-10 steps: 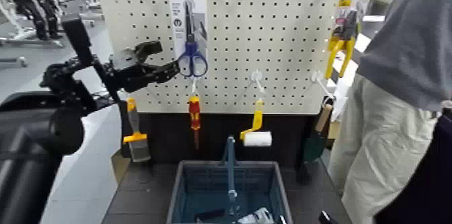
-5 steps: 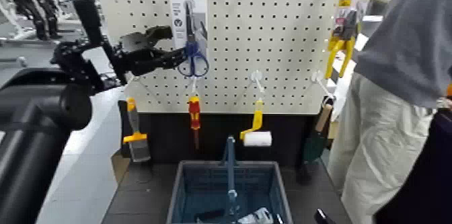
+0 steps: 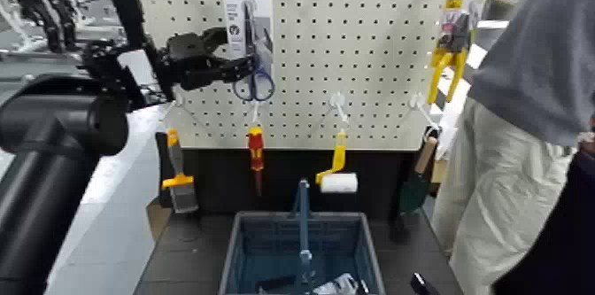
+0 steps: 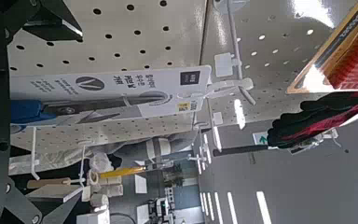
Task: Put the blue scissors into the crate.
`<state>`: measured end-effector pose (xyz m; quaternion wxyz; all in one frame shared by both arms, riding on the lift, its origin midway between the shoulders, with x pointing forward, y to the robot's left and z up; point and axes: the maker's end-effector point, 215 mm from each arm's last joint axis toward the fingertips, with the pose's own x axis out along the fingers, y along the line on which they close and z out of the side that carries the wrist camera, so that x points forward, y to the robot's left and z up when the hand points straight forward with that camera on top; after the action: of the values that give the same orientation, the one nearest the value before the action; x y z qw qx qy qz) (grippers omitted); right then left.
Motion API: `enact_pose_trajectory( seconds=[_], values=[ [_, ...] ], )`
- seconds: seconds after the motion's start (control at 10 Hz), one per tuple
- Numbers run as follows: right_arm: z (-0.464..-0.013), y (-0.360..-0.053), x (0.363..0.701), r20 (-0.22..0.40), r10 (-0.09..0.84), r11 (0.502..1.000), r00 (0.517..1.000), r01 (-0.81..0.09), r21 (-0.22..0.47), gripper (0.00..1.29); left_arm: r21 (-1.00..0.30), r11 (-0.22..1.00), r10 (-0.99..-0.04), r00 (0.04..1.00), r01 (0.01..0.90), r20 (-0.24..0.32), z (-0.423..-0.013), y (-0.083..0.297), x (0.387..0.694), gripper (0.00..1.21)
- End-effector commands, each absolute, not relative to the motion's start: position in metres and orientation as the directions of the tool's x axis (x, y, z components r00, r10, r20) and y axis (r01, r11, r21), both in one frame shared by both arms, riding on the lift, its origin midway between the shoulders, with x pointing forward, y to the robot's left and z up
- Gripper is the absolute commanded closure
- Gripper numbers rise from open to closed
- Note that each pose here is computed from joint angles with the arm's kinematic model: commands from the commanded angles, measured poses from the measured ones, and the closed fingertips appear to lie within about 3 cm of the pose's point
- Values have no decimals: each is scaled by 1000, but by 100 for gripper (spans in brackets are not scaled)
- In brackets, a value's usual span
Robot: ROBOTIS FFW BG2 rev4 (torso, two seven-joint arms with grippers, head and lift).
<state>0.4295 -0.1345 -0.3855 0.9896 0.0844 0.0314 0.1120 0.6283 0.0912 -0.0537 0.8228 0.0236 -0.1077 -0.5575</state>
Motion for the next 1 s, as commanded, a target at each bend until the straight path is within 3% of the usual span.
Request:
enact_pose_trajectory(
  seconds=[0.1,0.3,0.5,0.7,0.8,1.0],
  values=[
    [-385,-134,430,-42,230,960,972,-219,174,18,158,366,-928,347,917,137,-55,87,630,15],
    [-386,-134,430,-43,230,960,972,-220,176,18,158,366,-928,348,917,133,-56,87,630,22],
    [-385,-135,431,-41,230,959,972,-220,178,18,157,359,-931,342,920,126,-57,85,631,56],
    [-386,-135,430,-43,230,959,972,-219,179,18,158,354,-933,338,922,122,-57,83,631,78],
    [-386,-135,430,-43,230,959,972,-219,181,18,162,355,-933,338,921,122,-55,83,631,82],
    [-387,-135,430,-44,230,959,972,-219,180,18,153,358,-932,343,921,119,-56,84,632,108]
  ],
)
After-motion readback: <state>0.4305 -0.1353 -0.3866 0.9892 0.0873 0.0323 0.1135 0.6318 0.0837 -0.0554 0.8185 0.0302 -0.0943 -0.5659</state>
